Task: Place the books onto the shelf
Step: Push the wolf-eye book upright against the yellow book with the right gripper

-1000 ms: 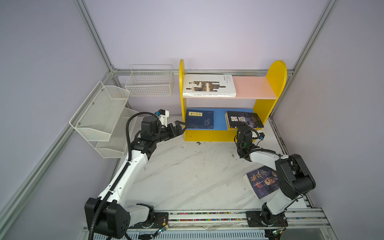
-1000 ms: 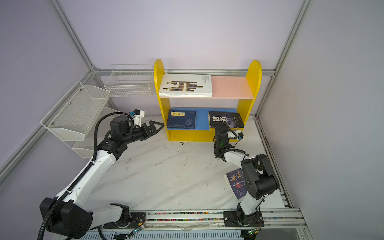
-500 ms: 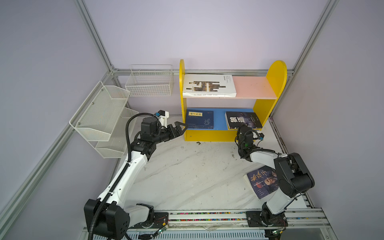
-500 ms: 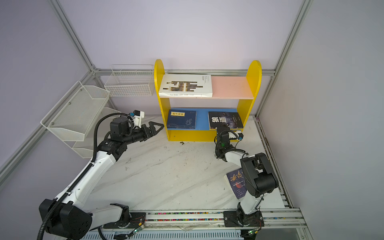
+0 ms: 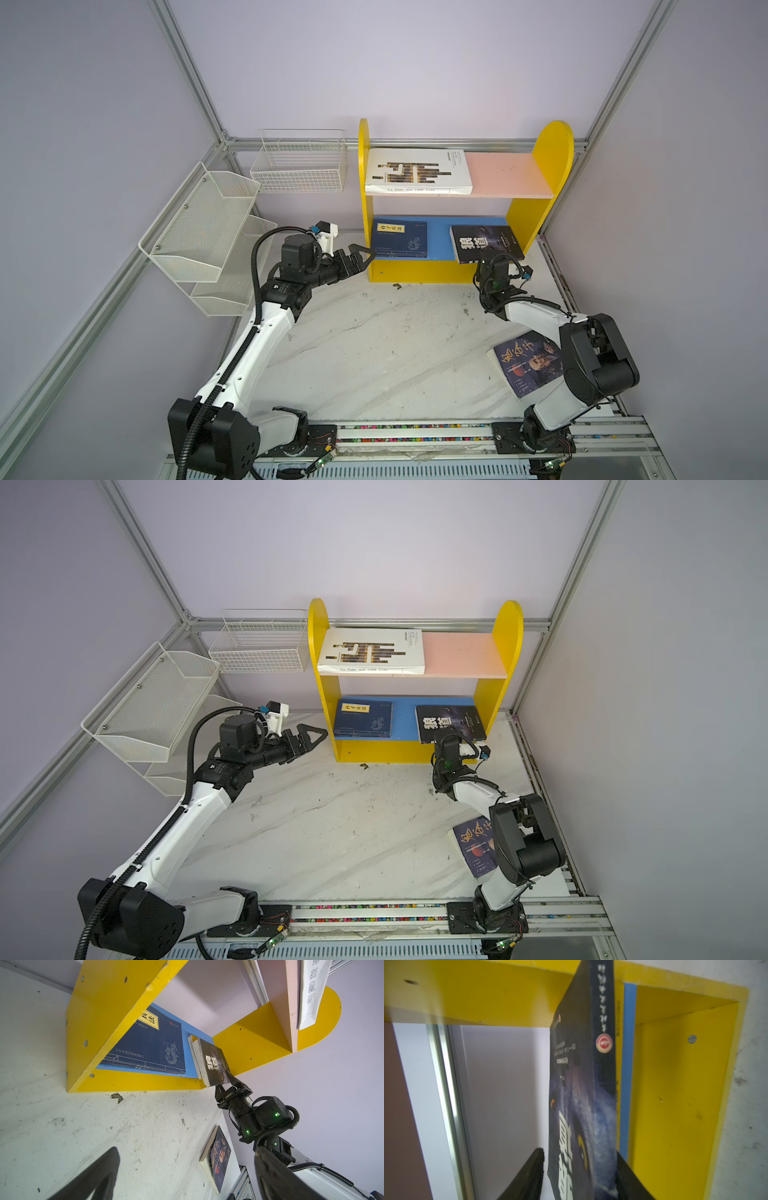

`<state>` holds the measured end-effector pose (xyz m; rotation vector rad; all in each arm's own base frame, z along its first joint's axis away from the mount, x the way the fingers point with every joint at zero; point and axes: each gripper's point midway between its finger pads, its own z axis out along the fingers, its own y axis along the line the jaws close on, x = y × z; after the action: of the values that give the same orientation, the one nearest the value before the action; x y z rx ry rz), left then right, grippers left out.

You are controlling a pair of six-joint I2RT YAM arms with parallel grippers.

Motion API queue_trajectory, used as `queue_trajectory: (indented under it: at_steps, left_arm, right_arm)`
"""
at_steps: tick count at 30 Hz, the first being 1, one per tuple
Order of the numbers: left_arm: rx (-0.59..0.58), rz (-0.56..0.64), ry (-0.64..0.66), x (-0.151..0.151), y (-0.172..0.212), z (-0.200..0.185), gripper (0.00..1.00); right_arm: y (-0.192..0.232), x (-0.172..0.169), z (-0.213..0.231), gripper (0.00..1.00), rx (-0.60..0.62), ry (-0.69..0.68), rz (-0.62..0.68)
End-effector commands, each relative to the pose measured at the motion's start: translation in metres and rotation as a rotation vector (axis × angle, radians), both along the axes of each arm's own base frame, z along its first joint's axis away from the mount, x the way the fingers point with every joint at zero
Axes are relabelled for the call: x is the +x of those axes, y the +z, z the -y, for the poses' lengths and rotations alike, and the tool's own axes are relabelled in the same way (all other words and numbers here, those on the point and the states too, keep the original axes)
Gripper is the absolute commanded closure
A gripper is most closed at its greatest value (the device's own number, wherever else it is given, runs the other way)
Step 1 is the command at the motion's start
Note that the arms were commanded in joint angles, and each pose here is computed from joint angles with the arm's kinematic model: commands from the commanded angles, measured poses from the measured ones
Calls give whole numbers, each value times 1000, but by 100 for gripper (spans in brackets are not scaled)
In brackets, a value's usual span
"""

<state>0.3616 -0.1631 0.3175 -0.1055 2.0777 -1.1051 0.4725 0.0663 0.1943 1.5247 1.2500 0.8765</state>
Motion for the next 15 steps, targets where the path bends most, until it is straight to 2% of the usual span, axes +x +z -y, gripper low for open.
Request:
queue_trajectory:
  at_steps: [1, 5, 15]
  left_arm:
    - [4, 29, -22, -4, 0, -1, 0]
    - [13, 31, -21, -5, -2, -2, 0]
    - [1, 22, -27, 0, -10, -2, 0]
  right_arm:
    - [-5, -4, -17, 48, 7, 106, -115]
    - [-7, -11, -22, 48, -45, 171, -180]
    - [14, -17, -17, 49, -147, 203, -197]
